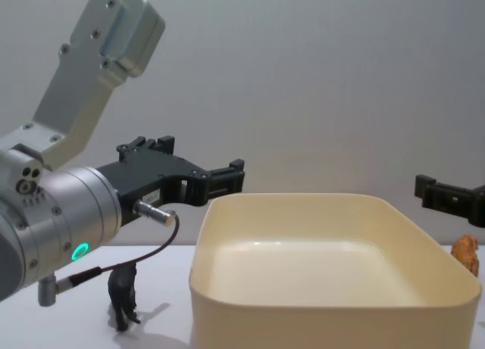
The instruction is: Pick up the toy alternately with two hands and place it into the central storage box.
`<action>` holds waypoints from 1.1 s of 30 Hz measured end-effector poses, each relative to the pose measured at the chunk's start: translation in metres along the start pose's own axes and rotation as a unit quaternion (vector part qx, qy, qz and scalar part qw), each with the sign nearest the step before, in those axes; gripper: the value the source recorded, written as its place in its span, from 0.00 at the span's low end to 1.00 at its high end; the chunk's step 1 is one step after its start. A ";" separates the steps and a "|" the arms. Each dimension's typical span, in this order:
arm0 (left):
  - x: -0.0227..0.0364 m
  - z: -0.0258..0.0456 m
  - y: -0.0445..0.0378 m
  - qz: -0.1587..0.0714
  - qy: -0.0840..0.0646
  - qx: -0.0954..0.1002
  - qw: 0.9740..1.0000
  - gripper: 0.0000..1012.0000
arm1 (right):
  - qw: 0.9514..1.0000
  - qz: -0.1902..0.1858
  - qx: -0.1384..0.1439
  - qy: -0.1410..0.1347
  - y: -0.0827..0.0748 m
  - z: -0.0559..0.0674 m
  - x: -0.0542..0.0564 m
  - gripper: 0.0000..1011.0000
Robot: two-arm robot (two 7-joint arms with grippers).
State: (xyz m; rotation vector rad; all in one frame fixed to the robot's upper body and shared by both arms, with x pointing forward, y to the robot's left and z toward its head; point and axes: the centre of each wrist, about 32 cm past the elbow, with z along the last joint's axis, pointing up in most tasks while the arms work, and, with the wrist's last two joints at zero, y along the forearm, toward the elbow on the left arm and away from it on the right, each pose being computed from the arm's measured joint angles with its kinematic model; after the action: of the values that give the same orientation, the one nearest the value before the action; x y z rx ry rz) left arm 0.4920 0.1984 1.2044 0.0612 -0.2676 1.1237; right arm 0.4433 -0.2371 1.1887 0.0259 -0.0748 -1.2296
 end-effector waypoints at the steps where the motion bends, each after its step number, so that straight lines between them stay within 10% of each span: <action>1: 0.0000 0.0000 0.0000 0.000 0.000 0.000 1.000 0.99 | 1.000 0.000 0.000 0.000 0.000 0.000 0.000 0.99; 33: 0.0000 0.0000 0.0000 0.000 0.000 0.000 1.000 0.99 | 1.000 0.000 0.000 0.000 0.000 0.000 0.000 0.99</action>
State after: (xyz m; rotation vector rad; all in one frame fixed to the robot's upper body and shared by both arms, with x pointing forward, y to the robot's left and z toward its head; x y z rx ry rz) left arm 0.4920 0.1984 1.2044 0.0612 -0.2675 1.1236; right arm 0.4433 -0.2371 1.1887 0.0259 -0.0747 -1.2295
